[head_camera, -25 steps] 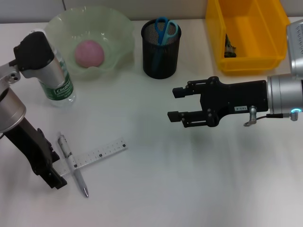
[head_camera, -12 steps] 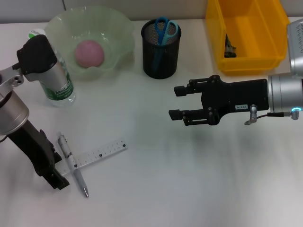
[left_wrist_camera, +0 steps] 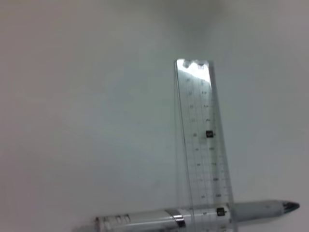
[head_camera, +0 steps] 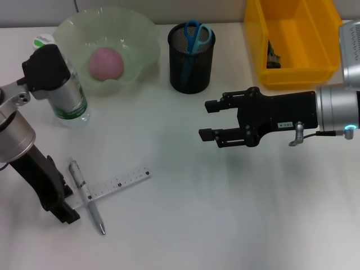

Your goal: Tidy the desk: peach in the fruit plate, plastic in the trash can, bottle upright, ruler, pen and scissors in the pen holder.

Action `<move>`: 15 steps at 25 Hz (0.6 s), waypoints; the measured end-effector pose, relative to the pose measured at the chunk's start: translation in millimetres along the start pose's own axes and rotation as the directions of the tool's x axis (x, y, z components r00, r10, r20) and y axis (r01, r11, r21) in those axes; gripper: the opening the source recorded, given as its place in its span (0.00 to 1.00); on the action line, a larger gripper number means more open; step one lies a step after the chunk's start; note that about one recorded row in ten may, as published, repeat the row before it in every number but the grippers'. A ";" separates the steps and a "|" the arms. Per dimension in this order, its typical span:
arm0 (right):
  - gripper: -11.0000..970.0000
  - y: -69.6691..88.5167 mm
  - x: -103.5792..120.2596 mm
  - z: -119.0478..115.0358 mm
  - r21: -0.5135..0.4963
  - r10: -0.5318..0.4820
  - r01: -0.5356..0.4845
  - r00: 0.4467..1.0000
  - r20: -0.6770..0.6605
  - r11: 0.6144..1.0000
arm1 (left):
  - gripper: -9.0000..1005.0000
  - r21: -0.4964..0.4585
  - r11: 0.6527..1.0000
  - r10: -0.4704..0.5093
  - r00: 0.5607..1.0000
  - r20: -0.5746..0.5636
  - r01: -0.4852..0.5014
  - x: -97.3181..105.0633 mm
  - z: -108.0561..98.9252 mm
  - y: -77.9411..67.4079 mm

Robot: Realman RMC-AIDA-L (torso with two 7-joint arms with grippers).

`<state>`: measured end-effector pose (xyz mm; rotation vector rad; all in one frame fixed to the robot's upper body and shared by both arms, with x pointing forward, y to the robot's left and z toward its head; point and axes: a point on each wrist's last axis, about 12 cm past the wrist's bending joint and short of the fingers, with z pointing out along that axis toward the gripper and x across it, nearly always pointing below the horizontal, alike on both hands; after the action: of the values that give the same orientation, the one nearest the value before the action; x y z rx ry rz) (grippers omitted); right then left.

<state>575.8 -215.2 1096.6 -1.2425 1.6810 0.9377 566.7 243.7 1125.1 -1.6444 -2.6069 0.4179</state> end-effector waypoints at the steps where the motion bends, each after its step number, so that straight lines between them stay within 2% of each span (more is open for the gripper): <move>1: 0.69 -0.1 -0.2 -0.1 0.000 0.000 0.000 1.000 0.000 1.000 | 0.67 -0.004 1.000 0.005 1.000 -0.009 -0.005 -0.1 1.5 -0.3; 4: 0.69 -0.3 -0.3 -0.2 0.001 0.006 -0.006 1.000 0.000 1.000 | 0.64 -0.012 1.000 0.014 1.000 -0.026 -0.014 -1.1 4.1 -1.1; 9: 0.69 -0.7 -1.1 -0.4 0.002 0.006 -0.006 1.000 0.000 1.000 | 0.42 -0.019 1.000 0.019 0.999 -0.028 -0.019 -2.0 3.4 -1.1; 15: 0.69 -0.7 -1.1 -0.4 0.002 0.008 -0.008 1.000 0.000 1.000 | 0.40 -0.026 0.999 0.023 1.000 -0.014 -0.023 -3.9 0.4 -0.4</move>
<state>576.6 -215.4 1097.7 -1.2353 1.6878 0.9402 568.0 239.9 1125.3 -1.6804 -2.5971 0.3735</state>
